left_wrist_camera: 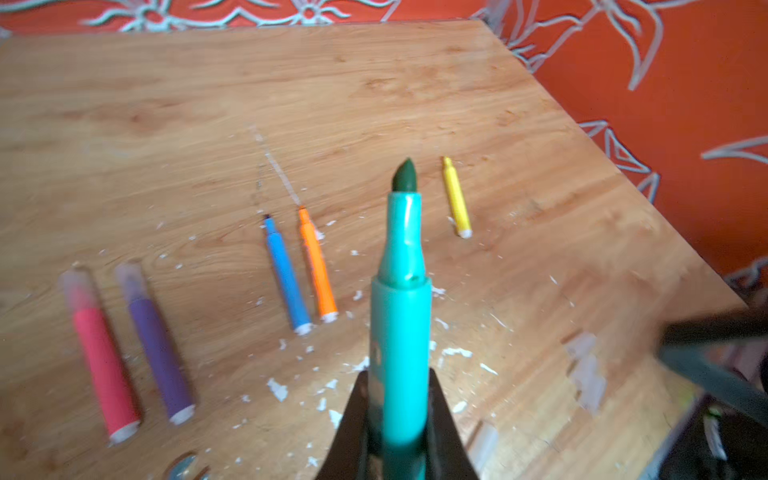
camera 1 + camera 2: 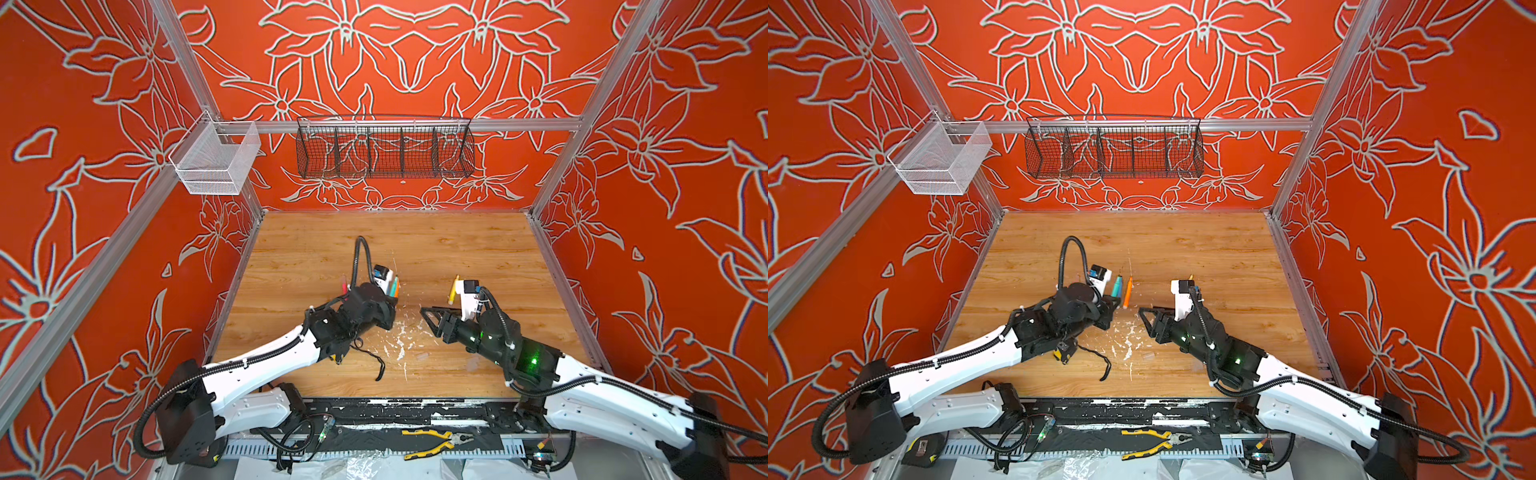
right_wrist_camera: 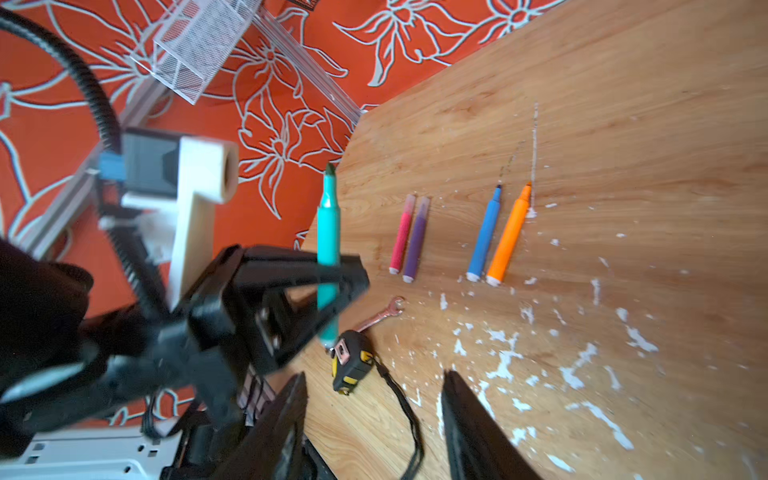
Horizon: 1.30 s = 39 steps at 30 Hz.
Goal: Insert the pens into the pen caps
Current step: 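Move the right gripper down over a translucent cap near the robot, then close the right gripper on the translucent cap and grasp it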
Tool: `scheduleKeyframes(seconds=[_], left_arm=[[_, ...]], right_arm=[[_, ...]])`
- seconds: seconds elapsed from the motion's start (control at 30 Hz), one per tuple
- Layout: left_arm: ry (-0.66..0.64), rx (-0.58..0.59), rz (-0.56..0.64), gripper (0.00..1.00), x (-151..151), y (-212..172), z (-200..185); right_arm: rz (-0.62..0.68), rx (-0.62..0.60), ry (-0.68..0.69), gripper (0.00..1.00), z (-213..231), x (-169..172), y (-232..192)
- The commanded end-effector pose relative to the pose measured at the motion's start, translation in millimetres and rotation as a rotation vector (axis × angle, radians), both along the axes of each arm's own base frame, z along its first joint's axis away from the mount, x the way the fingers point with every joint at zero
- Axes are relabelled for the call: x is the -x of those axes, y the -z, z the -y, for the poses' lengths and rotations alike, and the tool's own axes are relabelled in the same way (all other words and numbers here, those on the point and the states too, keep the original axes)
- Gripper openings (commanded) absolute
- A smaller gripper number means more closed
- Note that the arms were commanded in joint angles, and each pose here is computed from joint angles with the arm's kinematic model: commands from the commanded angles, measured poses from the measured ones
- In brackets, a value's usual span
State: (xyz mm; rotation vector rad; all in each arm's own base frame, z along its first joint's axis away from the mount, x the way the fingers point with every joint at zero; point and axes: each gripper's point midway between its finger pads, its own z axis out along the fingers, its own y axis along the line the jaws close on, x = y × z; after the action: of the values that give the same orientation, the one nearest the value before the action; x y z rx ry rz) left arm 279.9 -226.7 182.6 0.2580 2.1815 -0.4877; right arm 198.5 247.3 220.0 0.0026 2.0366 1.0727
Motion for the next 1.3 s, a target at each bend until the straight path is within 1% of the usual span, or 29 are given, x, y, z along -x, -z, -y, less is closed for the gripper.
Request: scheduleKeyframes(seconds=[0.0, 0.1, 0.2, 0.37, 0.5, 0.67, 0.87, 1.0, 1.07, 1.13, 1.27], left_arm=[[-0.114, 0.021, -0.058, 0.0, -5, 15, -32], [-0.146, -0.011, -0.035, 0.0, -7, 16, -43], [-0.138, -0.013, -0.028, 0.0, -7, 16, -43], [-0.128, -0.001, -0.032, 0.0, -6, 18, -41], [-0.129, 0.001, -0.035, 0.0, -5, 18, -41], [-0.134, 0.006, -0.03, 0.0, -3, 16, -44], [-0.133, 0.023, -0.015, 0.0, 1, 9, -47], [-0.138, 0.018, -0.014, 0.0, 3, 7, -50], [-0.141, 0.012, -0.018, 0.0, 3, 9, -51], [-0.143, 0.034, 0.005, 0.0, 6, 1, -54], [-0.149, 0.033, 0.011, 0.0, 6, 1, -55]], right_arm=[[-0.109, 0.235, 0.0, 0.52, 20, 13, 45], [-0.211, 0.374, -0.043, 0.42, 21, 25, 79], [-0.303, 0.478, -0.12, 0.32, 12, 41, 110], [-0.361, 0.638, -0.174, 0.25, 5, 60, 147], [-0.399, 0.702, -0.193, 0.18, 6, 67, 166], [-0.415, 0.726, -0.181, 0.16, 10, 71, 181], [-0.403, 0.757, -0.149, 0.16, 10, 63, 191], [-0.403, 0.836, -0.108, 0.14, 13, 55, 201], [-0.395, 0.862, -0.092, 0.13, 12, 50, 203], [-0.389, 0.885, -0.073, 0.13, 12, 44, 204], [-0.372, 0.925, -0.035, 0.12, 14, 34, 204]])
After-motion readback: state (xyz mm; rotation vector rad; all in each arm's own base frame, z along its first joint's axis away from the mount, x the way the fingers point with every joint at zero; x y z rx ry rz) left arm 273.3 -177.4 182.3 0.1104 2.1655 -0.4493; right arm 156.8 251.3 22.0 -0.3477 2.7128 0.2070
